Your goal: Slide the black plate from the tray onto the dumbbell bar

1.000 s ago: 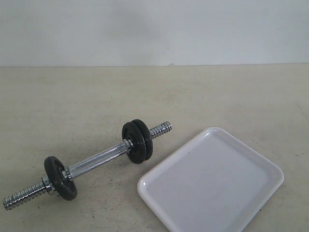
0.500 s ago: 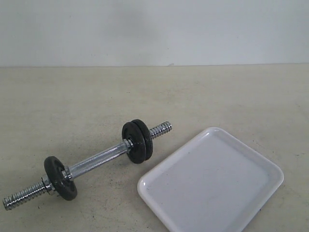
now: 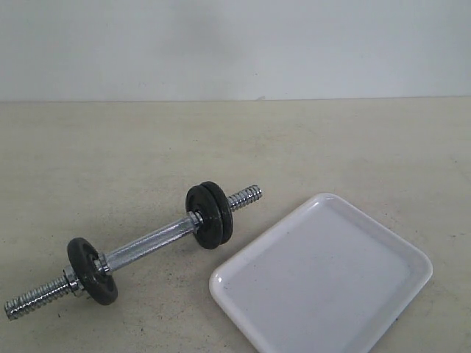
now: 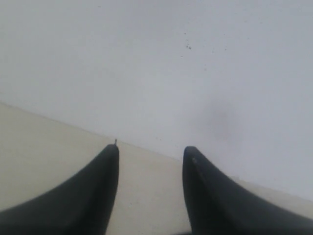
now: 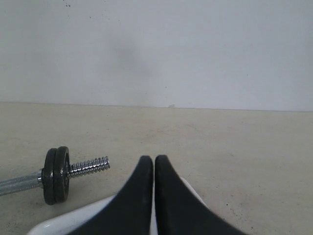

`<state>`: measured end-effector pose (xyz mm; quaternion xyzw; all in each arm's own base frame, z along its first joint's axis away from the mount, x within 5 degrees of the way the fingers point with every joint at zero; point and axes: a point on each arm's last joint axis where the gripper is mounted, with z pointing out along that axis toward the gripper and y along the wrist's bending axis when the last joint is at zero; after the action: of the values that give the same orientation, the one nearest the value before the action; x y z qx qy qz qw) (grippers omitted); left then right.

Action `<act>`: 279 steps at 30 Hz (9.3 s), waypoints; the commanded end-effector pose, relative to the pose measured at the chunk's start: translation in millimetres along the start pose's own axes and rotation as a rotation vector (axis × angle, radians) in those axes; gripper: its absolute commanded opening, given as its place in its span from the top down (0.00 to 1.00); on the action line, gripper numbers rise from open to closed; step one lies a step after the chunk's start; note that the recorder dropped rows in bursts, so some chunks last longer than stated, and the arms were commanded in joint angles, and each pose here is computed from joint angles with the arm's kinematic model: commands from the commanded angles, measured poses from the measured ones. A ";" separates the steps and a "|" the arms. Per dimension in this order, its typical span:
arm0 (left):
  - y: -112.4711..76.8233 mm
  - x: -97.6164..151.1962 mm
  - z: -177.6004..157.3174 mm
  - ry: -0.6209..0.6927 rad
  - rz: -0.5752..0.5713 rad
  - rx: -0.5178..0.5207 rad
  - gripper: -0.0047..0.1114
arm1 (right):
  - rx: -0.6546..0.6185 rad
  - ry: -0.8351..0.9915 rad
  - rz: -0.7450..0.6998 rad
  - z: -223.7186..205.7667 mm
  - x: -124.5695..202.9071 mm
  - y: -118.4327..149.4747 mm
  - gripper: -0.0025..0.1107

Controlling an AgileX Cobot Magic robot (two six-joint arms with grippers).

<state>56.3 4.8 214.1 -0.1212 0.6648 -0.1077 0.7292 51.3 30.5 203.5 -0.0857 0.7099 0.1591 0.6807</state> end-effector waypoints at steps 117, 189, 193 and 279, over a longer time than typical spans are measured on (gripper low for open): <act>3.4 27.4 -4.3 0.297 0.315 -0.003 0.62 | 0.025 -0.014 -0.004 -0.4 -1.0 -2.0 0.98; 3.4 27.4 -4.3 0.297 0.317 -0.003 0.62 | 0.254 0.194 -0.060 -4.9 17.0 -23.1 0.98; 3.4 27.4 -4.3 0.297 0.317 -0.003 0.62 | 0.273 0.199 -0.059 -5.5 17.4 -24.7 0.98; 3.4 27.4 -4.3 0.297 0.317 -0.003 0.62 | 0.339 0.224 -0.097 -7.8 18.7 -30.8 0.98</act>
<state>54.4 -0.7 186.1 0.0051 0.7807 -0.0041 0.6248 53.6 1.0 180.8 -0.0218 0.7960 -0.0043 0.6050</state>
